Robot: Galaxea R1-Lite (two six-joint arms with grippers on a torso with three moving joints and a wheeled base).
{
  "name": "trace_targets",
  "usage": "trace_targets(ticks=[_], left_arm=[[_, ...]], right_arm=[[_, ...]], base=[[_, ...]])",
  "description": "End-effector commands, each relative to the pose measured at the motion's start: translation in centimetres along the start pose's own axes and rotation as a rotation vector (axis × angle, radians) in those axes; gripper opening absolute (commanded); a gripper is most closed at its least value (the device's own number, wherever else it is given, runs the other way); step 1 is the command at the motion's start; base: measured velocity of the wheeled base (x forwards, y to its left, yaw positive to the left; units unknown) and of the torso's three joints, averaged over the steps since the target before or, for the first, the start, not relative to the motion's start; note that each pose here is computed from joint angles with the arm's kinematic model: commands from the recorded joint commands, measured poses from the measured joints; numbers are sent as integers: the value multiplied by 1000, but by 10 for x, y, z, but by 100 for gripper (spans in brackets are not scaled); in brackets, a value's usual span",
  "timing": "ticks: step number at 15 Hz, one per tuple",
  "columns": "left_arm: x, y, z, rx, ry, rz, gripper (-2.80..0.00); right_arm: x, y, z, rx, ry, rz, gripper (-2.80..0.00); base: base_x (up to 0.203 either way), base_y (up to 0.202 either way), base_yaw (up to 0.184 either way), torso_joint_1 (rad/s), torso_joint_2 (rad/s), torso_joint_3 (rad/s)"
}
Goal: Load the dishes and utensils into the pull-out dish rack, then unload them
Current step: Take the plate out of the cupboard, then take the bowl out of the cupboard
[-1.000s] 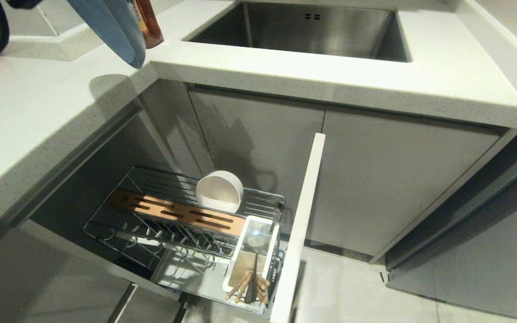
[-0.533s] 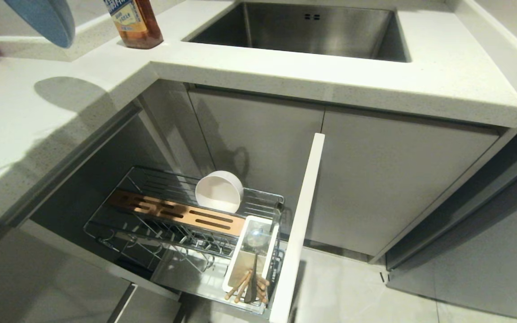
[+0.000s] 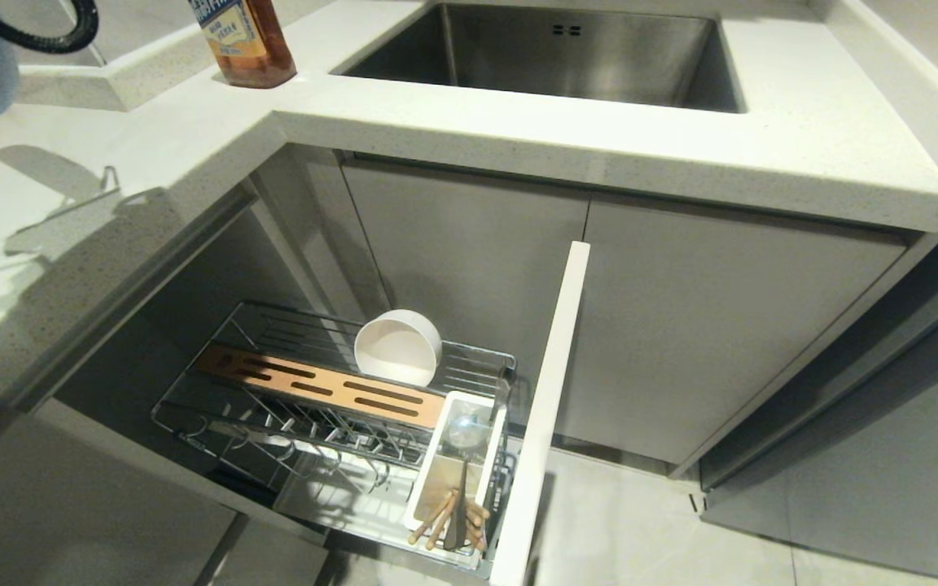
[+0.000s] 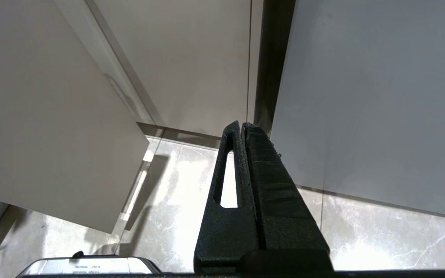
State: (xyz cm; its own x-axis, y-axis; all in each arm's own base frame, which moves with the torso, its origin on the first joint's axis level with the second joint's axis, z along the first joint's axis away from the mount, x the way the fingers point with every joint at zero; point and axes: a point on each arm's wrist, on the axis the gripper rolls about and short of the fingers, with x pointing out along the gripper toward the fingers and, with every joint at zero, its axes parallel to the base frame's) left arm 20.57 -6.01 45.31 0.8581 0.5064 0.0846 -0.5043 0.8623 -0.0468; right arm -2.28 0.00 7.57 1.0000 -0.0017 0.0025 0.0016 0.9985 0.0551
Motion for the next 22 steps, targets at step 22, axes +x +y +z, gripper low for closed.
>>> trace_targets(ticks=[22], left_arm=[[-19,96,-70,757,738,286,-280]], right_arm=[[0,0,0,0,-1,0,-280]], base=[[0,0,0,0,0,0]])
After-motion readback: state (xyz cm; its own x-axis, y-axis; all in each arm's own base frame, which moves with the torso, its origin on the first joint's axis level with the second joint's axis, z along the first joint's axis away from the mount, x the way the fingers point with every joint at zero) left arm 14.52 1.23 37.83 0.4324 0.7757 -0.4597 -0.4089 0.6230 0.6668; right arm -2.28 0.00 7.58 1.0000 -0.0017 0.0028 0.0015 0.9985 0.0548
